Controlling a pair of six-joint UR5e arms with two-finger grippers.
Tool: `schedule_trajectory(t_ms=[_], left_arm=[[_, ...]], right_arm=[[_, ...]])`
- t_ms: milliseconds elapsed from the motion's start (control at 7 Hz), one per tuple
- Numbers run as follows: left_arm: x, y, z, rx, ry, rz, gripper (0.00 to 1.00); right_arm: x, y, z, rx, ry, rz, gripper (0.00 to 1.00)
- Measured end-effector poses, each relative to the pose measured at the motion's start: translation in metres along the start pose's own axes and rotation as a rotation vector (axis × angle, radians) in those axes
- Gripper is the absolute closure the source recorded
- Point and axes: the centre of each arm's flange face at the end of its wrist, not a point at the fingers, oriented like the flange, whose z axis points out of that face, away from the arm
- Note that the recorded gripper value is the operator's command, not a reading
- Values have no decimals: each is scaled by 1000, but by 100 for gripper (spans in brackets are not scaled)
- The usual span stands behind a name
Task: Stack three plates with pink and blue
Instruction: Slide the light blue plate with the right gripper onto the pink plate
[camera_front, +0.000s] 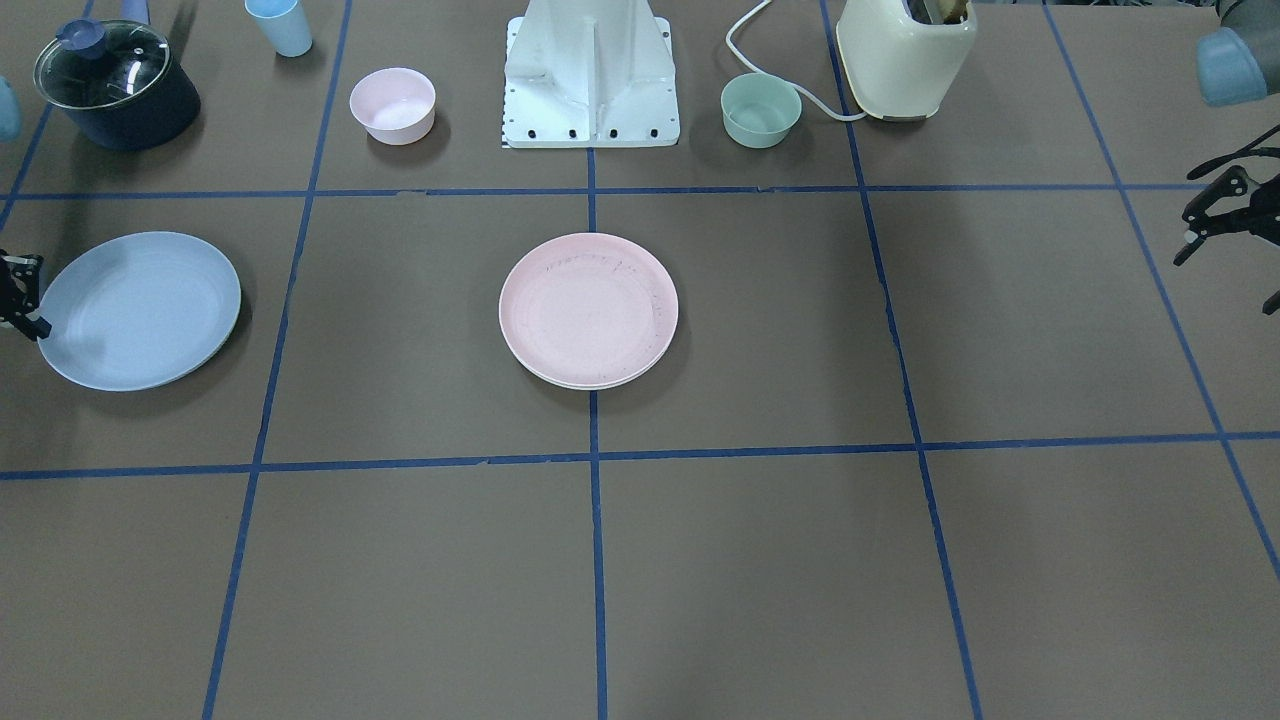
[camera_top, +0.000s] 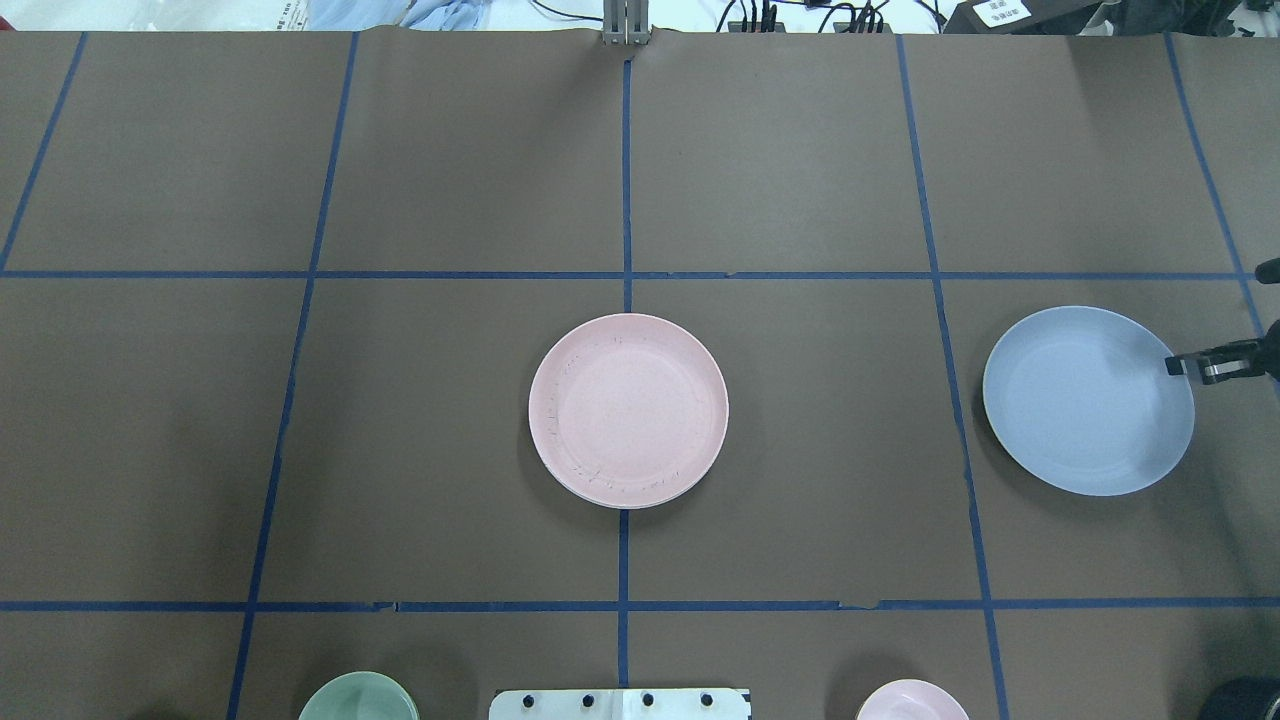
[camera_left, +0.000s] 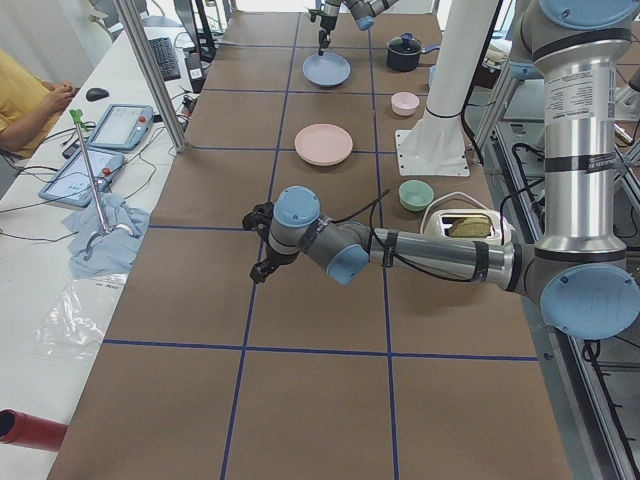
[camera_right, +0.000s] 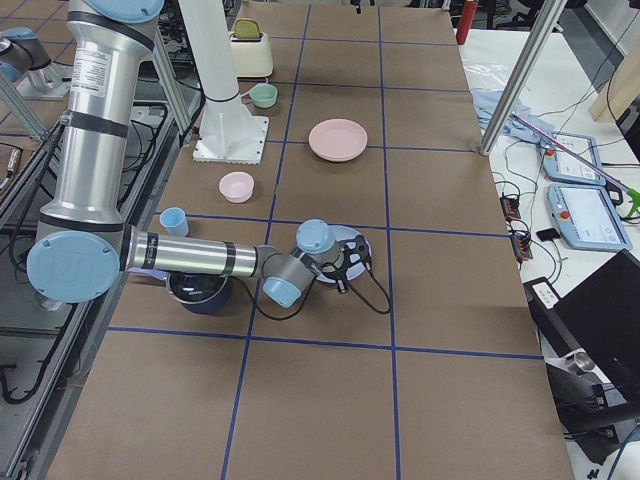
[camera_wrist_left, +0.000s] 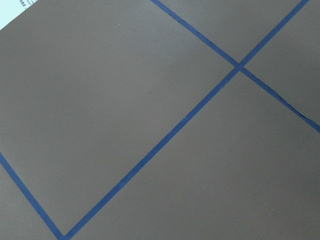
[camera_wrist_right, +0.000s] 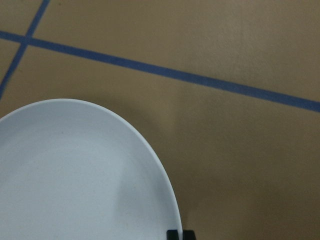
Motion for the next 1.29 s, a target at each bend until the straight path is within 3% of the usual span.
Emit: schedule_trajectory(t_ms=[429,571,857,1286], left_arm=[[-50,38,-18,-37,-59,-154,0],[-61,49,-23,-69,-68,-220,0],[-73,65,-29,-123,-71,-318,0],[-78,71,-38,-142,-78,-370,0]], right_arm=[[-116,-128,-24,0,-70,59,100],[-169,-147,-37,-10,-96,112,100],[-278,-159,-32,-14,-153,216,100],[-402,-129,27,31,-84,272,100]])
